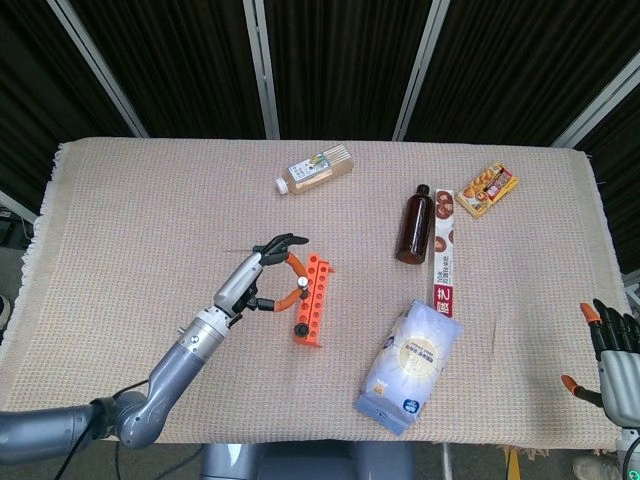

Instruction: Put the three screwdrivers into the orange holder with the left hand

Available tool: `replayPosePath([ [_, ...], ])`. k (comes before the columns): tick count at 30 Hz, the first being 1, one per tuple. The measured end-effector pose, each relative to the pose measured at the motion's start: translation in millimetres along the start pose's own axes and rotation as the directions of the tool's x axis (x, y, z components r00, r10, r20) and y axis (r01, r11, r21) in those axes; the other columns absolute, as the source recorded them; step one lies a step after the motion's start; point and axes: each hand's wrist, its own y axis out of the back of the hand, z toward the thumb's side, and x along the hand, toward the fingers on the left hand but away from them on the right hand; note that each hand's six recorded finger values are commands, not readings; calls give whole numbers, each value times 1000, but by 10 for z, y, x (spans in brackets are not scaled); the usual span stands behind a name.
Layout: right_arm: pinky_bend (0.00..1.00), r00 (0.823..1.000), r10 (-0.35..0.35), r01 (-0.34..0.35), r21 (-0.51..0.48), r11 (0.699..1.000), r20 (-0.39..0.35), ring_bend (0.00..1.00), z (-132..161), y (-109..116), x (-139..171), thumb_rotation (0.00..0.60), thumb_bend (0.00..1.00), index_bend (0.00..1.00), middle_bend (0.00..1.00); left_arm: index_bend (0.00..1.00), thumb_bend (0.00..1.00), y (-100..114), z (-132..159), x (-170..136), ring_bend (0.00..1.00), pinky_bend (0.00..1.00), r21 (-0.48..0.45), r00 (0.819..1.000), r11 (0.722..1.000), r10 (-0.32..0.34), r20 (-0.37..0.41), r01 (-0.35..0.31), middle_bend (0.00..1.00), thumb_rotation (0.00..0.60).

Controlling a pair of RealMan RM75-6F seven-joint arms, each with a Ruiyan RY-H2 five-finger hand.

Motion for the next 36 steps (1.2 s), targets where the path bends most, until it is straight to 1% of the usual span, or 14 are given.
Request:
replayPosePath([
  [6, 0, 1000, 3, -3, 1, 1000, 2, 0, -1, -5, -7, 600, 0, 0, 0, 688, 596, -94, -155, -20, 0, 0, 21, 1000, 1000, -10, -24, 11, 113, 600],
  [13, 0, 1000, 5, -5, 4, 1000, 3, 0, 4, -8, -11, 600, 0, 0, 0, 688, 596, -150, -294, -12, 0, 0, 37, 999, 999, -10, -44, 12, 113, 600],
  [21, 0, 1000, 6, -6, 4, 1000, 4, 0, 7, -8, -14, 600, 0, 0, 0, 689, 597, -157, -319, 7, 0, 0, 51, 999, 999, -6, -43, 8, 113, 600],
  [36, 0, 1000, 7, -7, 5, 1000, 6, 0, 1, -13, -18, 600, 0, 0, 0, 688, 595, -202, -374, -36, 0, 0, 65, 999, 998, -18, -50, 21, 112, 600],
])
